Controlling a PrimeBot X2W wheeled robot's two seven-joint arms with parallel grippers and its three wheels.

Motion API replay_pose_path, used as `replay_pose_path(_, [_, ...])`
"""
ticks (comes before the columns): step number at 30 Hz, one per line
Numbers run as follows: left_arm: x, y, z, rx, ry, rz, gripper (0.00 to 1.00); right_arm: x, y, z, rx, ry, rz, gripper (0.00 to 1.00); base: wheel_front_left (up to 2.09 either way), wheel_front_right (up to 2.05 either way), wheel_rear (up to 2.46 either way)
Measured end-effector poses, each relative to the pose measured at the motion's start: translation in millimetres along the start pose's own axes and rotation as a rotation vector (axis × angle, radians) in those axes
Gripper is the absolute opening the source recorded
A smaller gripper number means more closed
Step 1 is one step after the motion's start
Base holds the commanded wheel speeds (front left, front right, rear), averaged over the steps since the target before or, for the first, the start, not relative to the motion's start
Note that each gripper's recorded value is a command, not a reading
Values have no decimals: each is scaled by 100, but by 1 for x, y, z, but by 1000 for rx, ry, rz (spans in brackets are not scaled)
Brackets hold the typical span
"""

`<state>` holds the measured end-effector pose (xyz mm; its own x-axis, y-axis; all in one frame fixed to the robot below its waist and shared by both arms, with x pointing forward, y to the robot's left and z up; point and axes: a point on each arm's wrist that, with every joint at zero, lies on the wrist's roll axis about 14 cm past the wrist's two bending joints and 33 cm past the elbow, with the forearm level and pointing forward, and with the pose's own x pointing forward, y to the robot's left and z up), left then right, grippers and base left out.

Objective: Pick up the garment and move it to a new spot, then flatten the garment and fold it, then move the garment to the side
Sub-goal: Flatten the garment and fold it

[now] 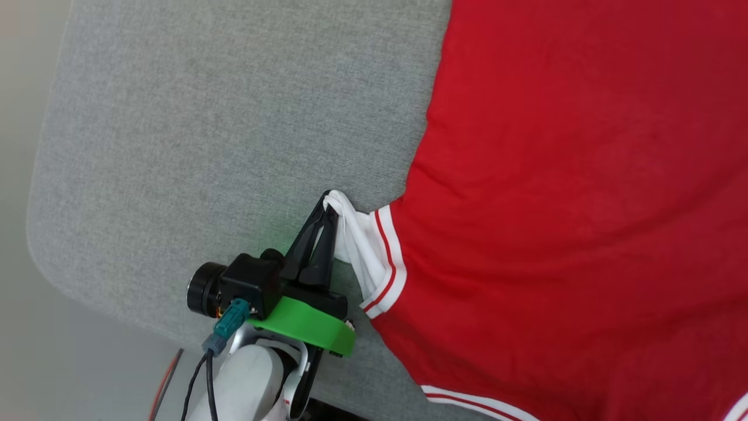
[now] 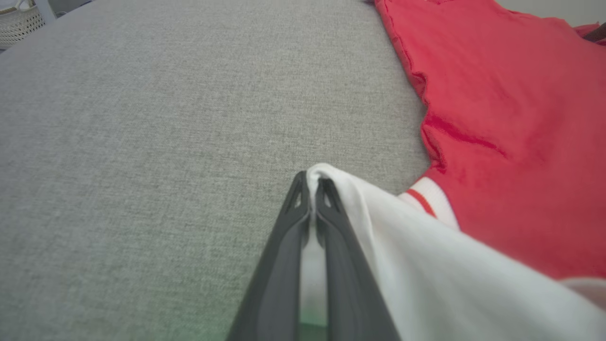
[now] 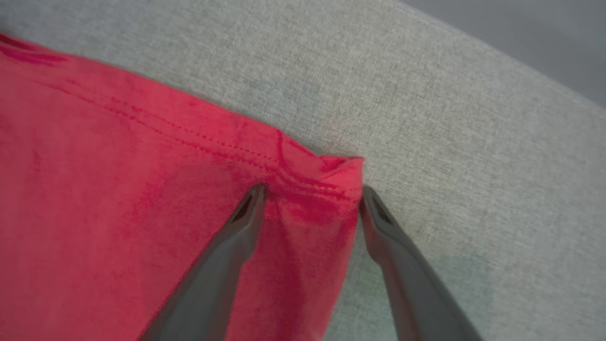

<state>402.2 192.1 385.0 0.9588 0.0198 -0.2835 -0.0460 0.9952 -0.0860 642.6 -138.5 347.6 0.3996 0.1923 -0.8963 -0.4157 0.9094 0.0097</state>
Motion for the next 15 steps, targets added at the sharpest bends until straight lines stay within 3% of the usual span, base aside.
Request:
replay_pose_path(4, [-1,9,-3,13,11,23,0,13,1,0,6,3,20,100,0,0,0])
replay_pose_path(5, [-1,12,-3,19,10,29,0,14,1,1,8,0,22,0,0,0,0])
replay_pose_path(15, [-6,19,8,33,-26,46,0,-10,-1,16,24,-139,22,0,0,0,0])
